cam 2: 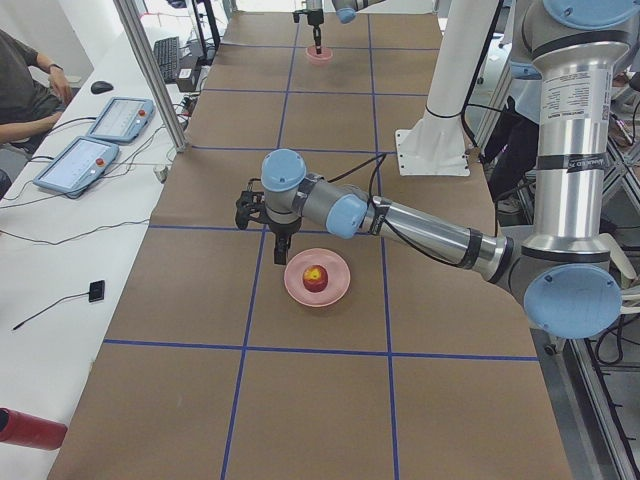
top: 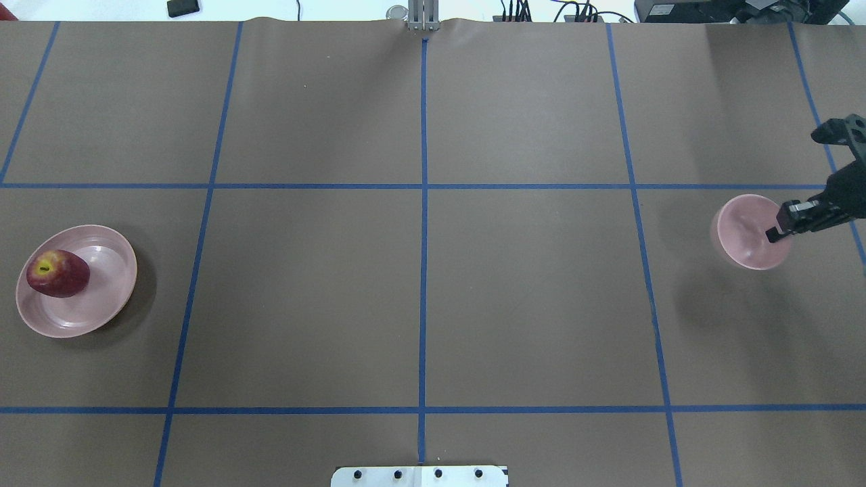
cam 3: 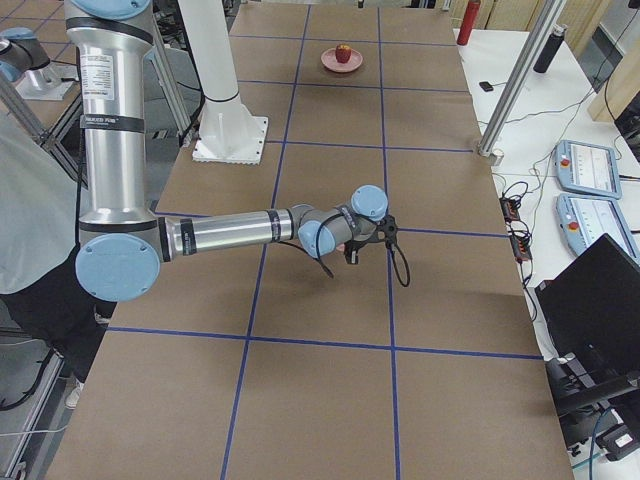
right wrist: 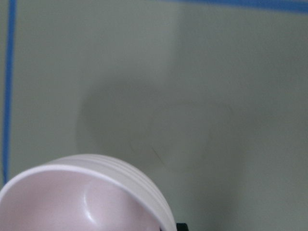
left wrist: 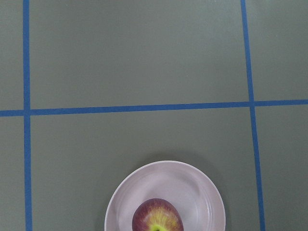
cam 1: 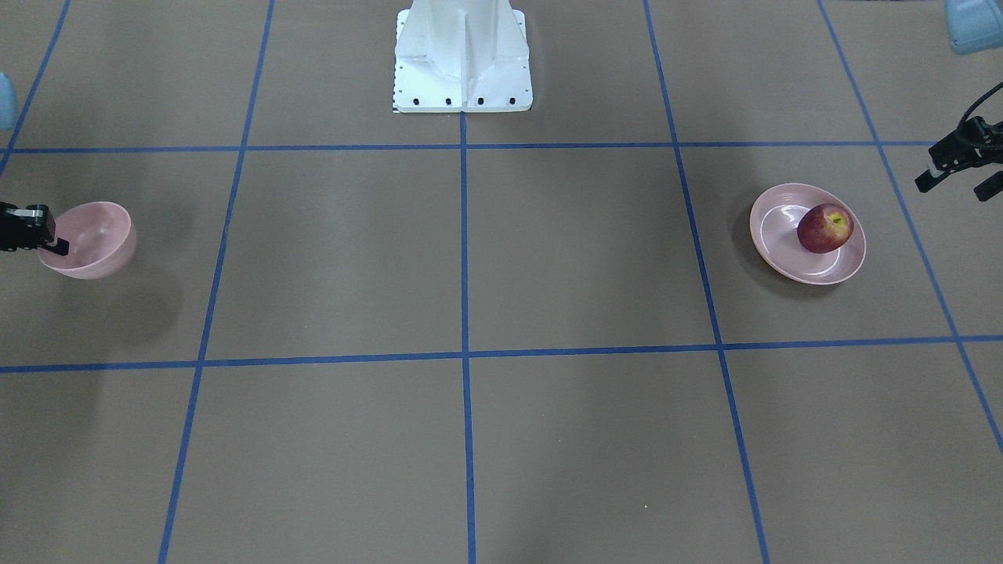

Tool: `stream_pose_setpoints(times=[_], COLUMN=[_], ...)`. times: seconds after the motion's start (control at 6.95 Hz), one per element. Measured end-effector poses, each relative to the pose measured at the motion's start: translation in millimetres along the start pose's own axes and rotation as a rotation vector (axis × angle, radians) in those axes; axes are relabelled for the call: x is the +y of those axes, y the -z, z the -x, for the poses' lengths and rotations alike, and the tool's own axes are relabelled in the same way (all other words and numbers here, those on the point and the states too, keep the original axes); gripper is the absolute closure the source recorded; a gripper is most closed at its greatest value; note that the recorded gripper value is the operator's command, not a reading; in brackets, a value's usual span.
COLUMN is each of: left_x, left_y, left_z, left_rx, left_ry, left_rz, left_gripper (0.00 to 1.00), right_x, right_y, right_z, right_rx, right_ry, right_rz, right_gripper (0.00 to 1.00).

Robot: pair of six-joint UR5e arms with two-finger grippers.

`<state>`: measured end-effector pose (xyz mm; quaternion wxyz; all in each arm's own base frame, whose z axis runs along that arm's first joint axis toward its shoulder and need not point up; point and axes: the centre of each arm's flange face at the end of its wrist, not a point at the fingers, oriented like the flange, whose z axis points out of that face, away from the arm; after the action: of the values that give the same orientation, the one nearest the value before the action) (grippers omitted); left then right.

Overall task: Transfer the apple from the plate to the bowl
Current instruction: 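Grasp the rim of the small pink bowl with the right gripper, then carry the pink bowl with the right gripper to table center, set down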

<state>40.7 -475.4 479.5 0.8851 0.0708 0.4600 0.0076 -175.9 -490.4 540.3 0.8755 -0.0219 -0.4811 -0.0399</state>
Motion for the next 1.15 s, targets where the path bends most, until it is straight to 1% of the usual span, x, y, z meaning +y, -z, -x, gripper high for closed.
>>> stream_pose_setpoints(times=[0.14, 0.29, 0.43, 0.72, 0.86, 1.01, 1.15], left_x=[-0.9, -1.7, -1.1, 0.9, 2.1, 4.3, 6.3], left_y=[1.6, 1.7, 1.9, 1.0, 0.1, -1.3, -2.2], left_z=[0.1, 3.5, 5.5, 8.6, 10.3, 12.9, 14.7], left_rx=[-0.017, -0.046, -0.062, -0.071, -0.072, -0.073, -0.073], left_ry=[-0.009, -0.012, -0.01, -0.007, -0.004, 0.0, 0.003], left_rz=[-0.015, -0.031, -0.04, -0.041, -0.039, -0.034, -0.03], left_gripper=[0.02, 0.02, 0.02, 0.02, 0.02, 0.02, 0.02], right_x=[-22.4, -48.5, -67.6, -99.3, -113.6, -125.8, -134.2], right_y=[-8.0, -25.2, -45.2, -79.5, -91.6, -102.4, -111.4], right_z=[46.8, 106.7, 168.3, 268.5, 316.7, 358.1, 386.4], right_rx=[-0.016, -0.026, -0.031, -0.031, -0.033, -0.029, -0.022], right_ry=[-0.023, -0.044, -0.071, -0.124, -0.154, -0.183, -0.195], right_rz=[-0.004, -0.004, -0.006, -0.014, -0.021, -0.036, -0.047], right_gripper=[1.0, 1.0, 1.0, 1.0, 1.0, 1.0, 1.0])
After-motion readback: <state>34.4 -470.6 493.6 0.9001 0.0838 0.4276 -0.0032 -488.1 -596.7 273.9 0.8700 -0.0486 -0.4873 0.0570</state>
